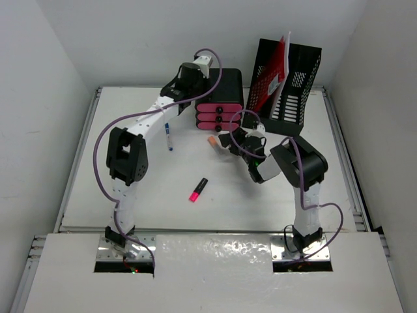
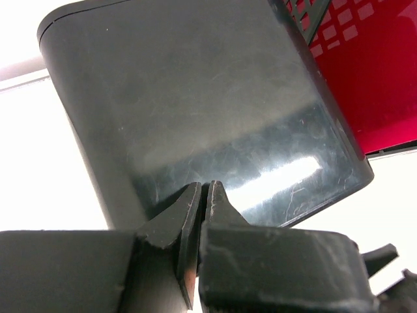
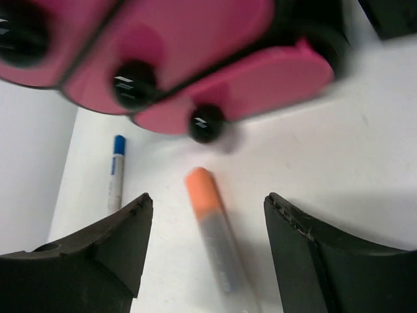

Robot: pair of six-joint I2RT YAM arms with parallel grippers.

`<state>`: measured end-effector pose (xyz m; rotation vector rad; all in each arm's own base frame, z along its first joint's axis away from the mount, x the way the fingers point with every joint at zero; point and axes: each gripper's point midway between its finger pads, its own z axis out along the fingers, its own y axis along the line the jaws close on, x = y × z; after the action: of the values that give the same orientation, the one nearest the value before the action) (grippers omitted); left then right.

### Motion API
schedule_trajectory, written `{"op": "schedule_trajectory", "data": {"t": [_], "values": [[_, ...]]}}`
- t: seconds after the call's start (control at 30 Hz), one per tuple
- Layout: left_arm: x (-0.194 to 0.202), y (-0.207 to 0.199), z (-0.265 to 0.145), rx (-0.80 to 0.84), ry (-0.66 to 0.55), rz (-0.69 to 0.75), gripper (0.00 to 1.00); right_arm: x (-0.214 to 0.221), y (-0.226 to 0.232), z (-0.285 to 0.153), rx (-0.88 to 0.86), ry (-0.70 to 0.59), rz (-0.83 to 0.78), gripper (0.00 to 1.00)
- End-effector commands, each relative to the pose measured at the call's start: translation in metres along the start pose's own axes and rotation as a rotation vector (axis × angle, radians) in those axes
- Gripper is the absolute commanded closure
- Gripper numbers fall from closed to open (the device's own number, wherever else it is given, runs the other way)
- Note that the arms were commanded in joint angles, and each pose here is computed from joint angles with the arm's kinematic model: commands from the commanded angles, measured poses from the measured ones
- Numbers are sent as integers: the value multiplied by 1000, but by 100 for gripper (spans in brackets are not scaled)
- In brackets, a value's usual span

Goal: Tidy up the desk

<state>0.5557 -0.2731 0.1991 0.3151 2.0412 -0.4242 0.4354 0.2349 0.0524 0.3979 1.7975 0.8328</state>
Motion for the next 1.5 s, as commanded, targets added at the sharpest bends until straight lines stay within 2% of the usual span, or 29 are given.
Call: {"op": "schedule_trajectory", "data": {"t": [0.0,0.1,0.43,0.7,0.93,1.03,1.17,1.2,1.23,1.37,1.47], "values": [[29,11,-9,-25,100,-4,100,-5,29,9,-127,-15,210,32],[31,12,-9,-26,103,-2,100,-2,26,16,-133,-26,254,31],[37,9,-8,-6,106,-12,100,4,4,35,-75,-79,254,31],[35,9,-8,1,103,-17,100,7,-11,53,-36,-118,237,36],[39,10,-8,2,112,-25,100,13,-10,70,-40,-136,223,46],[42,10,-7,4,119,-29,100,15,-12,74,-41,-145,220,55],[48,13,-7,0,130,-32,100,16,-15,71,-28,-149,208,75],[49,13,-7,0,130,-32,100,18,-16,69,-24,-144,206,92],[48,14,-8,-3,130,-32,100,18,-16,68,-21,-142,205,100],[46,16,-8,-3,123,-36,100,21,-9,52,-32,-102,198,100],[44,17,-9,-8,118,-35,100,31,-9,23,-11,-42,185,100]]}}
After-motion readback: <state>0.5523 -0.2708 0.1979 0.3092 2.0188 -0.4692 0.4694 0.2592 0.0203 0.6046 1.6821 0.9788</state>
